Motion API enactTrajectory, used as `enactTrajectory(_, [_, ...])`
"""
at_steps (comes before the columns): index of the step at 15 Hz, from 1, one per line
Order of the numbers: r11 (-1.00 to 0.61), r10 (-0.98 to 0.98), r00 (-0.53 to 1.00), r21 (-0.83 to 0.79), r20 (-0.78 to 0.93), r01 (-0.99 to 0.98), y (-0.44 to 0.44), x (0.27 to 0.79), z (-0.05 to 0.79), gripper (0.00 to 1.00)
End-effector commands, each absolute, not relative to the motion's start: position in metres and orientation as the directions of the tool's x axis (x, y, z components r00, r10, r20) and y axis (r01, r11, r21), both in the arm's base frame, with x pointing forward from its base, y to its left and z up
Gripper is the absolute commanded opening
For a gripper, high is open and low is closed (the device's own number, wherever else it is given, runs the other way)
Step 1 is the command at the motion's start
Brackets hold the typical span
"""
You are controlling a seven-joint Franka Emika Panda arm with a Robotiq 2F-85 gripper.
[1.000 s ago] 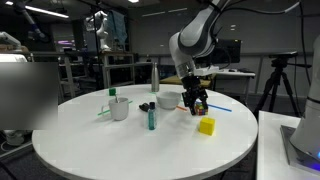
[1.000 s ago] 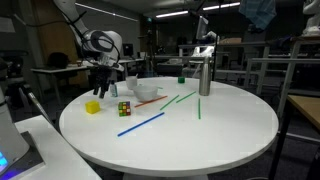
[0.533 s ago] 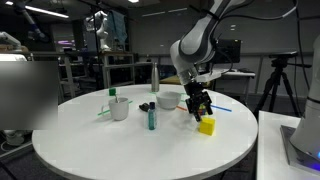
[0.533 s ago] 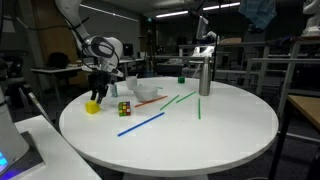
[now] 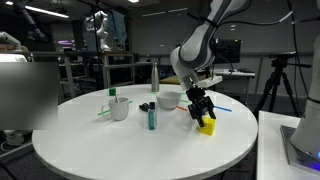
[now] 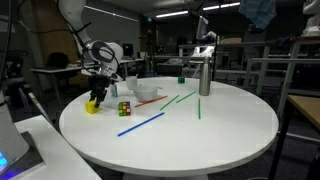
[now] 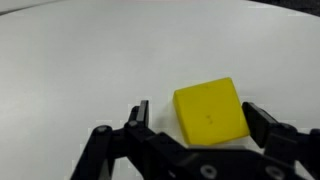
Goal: Put the yellow cube in the bowl
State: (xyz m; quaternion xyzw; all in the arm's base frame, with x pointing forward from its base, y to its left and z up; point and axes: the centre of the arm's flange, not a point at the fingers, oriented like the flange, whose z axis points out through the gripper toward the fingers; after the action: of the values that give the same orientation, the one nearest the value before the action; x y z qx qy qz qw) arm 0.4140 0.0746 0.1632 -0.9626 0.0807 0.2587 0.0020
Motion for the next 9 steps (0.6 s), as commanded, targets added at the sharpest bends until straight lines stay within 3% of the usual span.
enactTrajectory(1, [-0.985, -0.159, 0.836, 0.028, -0.524, -0.170, 0.074, 0.419, 0.157, 0.68])
enactTrajectory(6, [-0.984, -0.164, 0.821, 0.030, -0.547, -0.177, 0.072, 0.418, 0.152, 0.31])
enactTrajectory(9, [-0.982, -0.174, 0.826, 0.034, -0.536, -0.185, 0.071, 0.420, 0.162, 0.31])
